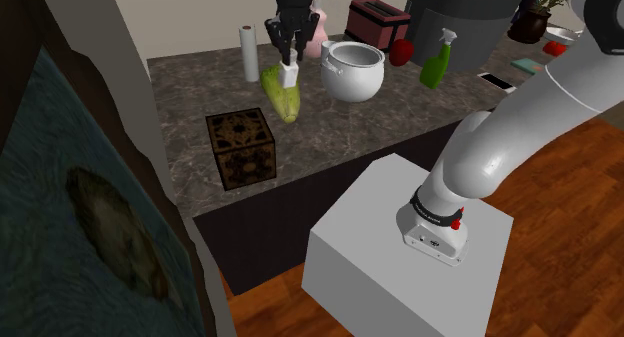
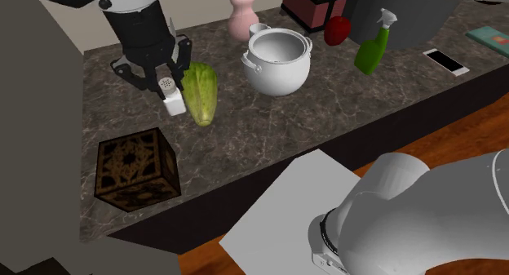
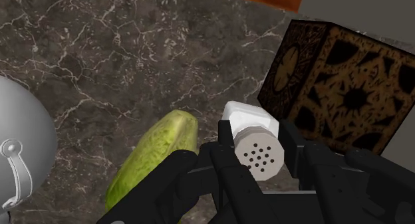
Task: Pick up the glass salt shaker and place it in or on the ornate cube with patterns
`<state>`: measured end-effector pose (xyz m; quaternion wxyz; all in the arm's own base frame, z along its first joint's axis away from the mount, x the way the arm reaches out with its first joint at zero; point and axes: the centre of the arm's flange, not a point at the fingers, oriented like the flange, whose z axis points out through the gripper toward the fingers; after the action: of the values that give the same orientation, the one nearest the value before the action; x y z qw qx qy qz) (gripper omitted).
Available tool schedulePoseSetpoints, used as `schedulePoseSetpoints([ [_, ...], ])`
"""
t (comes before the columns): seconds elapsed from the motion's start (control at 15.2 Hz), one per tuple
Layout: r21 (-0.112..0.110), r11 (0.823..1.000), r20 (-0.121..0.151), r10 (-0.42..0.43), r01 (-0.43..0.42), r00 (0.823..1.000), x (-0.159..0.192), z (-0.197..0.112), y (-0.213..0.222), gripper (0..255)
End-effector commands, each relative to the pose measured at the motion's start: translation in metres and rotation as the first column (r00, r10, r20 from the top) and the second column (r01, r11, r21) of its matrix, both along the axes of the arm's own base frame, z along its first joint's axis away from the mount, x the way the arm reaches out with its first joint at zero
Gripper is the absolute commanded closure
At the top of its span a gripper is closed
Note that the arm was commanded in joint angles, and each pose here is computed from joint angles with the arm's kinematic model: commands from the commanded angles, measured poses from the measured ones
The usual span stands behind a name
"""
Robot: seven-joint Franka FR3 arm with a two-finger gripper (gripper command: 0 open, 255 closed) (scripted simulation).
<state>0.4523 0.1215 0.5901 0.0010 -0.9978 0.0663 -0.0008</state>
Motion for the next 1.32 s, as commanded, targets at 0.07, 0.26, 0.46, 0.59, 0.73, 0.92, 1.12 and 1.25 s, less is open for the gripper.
schedulePoseSetpoints([
  [0.07, 0.0, 1.0, 0.0, -0.001, 0.001, 1.0, 0.009, 0.011, 0.033, 255],
  [0.26, 0.0, 1.0, 0.0, -0.001, 0.001, 1.0, 0.019, 0.02, 0.07, 255],
  [0.46, 0.0, 1.0, 0.0, -0.001, 0.001, 1.0, 0.029, 0.029, 0.107, 255],
  [0.59, 0.0, 1.0, 0.0, -0.001, 0.001, 1.0, 0.036, 0.036, 0.132, 255],
  [0.73, 0.0, 1.0, 0.0, -0.001, 0.001, 1.0, 0.041, 0.04, 0.15, 255],
  [0.92, 0.0, 1.0, 0.0, 0.0, 0.0, 1.0, 0.041, 0.024, 0.15, 255],
  [1.12, 0.0, 1.0, 0.0, 0.0, 0.0, 1.0, 0.041, 0.008, 0.15, 255],
  [1.25, 0.0, 1.0, 0.0, 0.0, 0.0, 1.0, 0.041, -0.002, 0.15, 255],
])
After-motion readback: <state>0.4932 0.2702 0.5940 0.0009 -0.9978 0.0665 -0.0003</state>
